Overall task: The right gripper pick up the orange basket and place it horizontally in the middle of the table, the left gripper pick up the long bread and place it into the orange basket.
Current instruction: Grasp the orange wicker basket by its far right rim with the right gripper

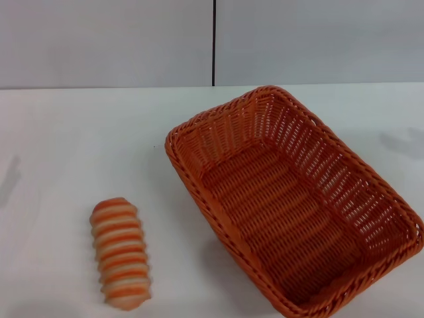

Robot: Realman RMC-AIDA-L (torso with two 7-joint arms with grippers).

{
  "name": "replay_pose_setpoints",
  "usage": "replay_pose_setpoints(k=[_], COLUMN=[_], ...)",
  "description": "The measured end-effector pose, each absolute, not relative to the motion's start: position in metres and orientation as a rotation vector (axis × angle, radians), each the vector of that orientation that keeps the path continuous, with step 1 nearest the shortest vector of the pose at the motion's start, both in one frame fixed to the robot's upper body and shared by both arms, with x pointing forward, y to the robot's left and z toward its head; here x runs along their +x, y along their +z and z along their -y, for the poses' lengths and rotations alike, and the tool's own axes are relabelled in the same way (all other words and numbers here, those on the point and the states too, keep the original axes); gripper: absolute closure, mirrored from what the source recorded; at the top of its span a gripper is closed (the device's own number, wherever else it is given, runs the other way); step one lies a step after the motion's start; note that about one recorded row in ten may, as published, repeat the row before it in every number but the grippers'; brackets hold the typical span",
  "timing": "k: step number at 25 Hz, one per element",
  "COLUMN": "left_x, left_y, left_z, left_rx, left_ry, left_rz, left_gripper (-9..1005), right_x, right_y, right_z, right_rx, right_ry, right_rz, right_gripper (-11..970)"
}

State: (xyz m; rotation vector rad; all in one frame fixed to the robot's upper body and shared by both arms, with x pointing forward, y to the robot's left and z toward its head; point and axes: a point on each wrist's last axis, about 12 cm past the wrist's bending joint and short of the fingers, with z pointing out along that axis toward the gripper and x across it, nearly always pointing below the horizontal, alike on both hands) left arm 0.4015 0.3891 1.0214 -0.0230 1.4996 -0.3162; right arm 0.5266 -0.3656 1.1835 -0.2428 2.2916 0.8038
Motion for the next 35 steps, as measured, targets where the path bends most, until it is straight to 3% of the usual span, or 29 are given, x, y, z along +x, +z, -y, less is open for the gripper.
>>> replay_pose_setpoints(k=[14, 35], left_x=[0.382, 0.385], left_y=[1.022, 1.026], left_z=[-0.385, -0.384], left_rx=[-0.033, -0.024], left_ry=[-0.344, -0.355], left_rz=[-1.455, -1.427], left_gripper=[211, 212], right_x=[0.572, 0.588], right_y=[1.175, 1.12], right_z=[0.31, 0.264], right_rx=[-0.442, -0.547], right_ry=[0.864, 0.889], right_rz=[-2.555, -2.627], right_gripper=[150, 153])
